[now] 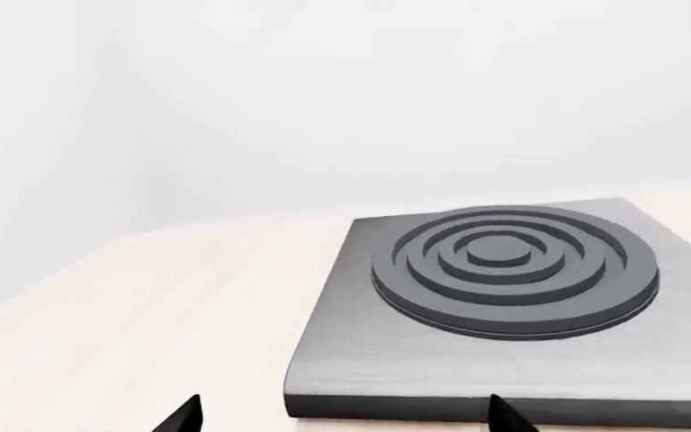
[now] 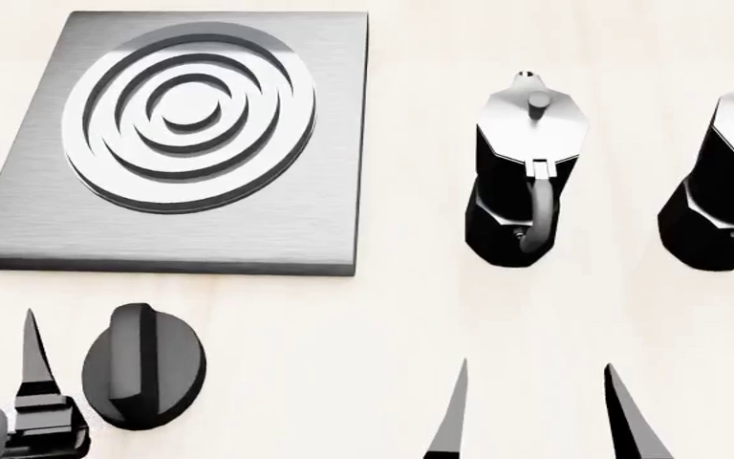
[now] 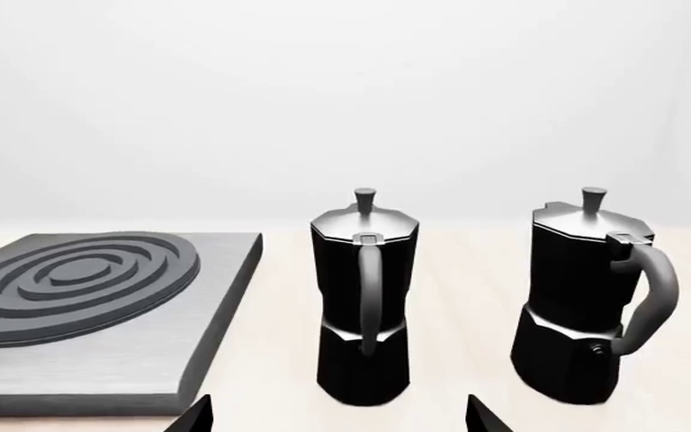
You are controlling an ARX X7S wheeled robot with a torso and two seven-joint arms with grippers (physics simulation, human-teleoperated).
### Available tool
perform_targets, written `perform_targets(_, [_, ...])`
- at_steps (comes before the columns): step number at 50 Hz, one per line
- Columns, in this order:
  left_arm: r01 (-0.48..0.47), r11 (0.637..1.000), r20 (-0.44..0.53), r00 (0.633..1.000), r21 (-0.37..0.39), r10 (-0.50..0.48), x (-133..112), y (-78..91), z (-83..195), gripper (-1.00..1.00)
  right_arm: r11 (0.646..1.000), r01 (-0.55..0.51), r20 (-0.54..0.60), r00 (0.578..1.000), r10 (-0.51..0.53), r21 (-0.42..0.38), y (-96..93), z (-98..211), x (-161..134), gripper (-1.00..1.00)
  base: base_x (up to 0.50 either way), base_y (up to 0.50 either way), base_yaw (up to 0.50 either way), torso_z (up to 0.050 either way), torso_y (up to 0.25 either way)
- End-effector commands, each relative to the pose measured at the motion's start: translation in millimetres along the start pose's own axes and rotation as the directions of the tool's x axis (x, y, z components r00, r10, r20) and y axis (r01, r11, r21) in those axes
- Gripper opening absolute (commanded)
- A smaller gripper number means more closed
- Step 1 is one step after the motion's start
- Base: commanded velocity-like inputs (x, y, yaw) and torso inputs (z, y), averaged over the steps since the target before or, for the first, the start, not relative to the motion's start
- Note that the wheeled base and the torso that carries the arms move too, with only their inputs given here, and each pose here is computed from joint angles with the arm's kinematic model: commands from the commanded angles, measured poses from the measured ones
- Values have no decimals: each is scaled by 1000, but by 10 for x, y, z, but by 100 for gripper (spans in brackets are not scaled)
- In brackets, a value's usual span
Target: Turn off the stove.
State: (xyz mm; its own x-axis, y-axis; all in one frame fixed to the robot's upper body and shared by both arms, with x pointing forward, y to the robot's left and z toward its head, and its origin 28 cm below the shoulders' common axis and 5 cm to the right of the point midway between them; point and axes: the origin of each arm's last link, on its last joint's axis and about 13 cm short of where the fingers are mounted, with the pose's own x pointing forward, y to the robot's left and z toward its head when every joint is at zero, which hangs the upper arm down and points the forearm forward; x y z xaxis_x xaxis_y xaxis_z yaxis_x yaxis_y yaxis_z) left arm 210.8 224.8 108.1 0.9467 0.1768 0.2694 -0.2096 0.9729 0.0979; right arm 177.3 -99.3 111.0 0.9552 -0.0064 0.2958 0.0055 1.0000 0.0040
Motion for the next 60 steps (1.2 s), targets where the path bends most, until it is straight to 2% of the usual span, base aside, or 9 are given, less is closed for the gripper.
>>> perform_targets(1, [71,996,49,996,-51,-69,-54,15,162,100,1000,-7,40,999,7,23,-15,-9,39,100,0,0,0,0,0])
perform_targets(16, [141,988,100,986,-65,-135,-97,12,306,100,999,2,60,998,-5,50,-15,3,183,100,0,0,0,0,0])
perform_targets(60, [183,978,185,969,-96,-163,18,-41,583,100,999,4,151,989,-12,50,-20,295,442,100,0,0,0,0,0])
